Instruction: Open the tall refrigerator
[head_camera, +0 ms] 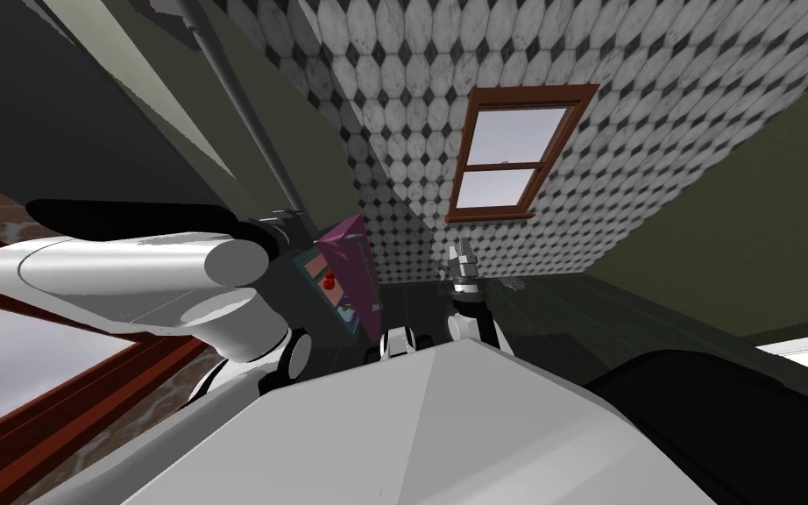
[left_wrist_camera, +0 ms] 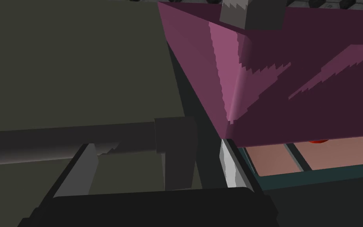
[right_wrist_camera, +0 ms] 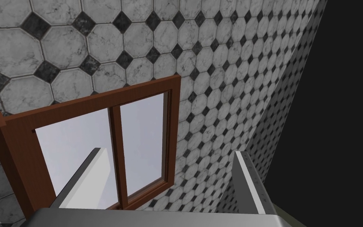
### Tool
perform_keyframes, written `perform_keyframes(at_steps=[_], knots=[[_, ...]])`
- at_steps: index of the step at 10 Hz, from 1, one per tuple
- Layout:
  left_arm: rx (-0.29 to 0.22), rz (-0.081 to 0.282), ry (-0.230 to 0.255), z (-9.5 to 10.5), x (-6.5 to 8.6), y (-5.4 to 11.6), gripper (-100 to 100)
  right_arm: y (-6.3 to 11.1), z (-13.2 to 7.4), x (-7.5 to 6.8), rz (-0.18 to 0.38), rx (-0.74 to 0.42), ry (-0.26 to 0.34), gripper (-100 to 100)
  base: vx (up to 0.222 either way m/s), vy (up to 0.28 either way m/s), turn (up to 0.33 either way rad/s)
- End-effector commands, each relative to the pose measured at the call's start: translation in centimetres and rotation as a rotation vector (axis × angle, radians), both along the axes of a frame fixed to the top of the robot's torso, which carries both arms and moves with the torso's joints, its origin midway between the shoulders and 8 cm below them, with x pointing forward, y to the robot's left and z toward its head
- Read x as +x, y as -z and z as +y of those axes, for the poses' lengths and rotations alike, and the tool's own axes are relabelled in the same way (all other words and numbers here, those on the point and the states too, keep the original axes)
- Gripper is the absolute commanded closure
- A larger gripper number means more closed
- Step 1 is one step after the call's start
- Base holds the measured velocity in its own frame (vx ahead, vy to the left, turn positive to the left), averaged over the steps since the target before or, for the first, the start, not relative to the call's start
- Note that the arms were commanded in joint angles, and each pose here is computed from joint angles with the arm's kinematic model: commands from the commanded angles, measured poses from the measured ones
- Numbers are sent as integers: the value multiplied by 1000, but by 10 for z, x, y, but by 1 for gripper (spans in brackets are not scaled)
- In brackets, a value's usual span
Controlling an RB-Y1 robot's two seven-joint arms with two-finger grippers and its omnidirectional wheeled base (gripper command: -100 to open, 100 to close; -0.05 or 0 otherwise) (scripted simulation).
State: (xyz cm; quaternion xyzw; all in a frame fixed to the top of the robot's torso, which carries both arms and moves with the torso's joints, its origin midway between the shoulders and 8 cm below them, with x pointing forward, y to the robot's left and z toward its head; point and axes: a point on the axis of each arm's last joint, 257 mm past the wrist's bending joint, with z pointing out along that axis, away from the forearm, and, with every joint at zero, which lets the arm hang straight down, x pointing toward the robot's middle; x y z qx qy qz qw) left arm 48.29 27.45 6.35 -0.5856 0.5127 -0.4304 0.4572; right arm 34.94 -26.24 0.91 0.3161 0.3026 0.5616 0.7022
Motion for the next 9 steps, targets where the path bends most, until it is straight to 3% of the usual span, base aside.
perform_keyframes(at_steps=[1,3,6,9], knots=[[4,27,4,-2,-5,-2,-100,0,0,0,0,0,0,0,-23,116,-36],[12,18,12,-6,-11,-11,-100,0,0,0,0,0,0,0,-31,102,-63],[37,-54,35,-16,-33,-39,-100,0,0,0,0,0,0,0,-7,100,-56],[36,-56,34,-11,-22,-41,-100,0,0,0,0,0,0,0,3,7,29]])
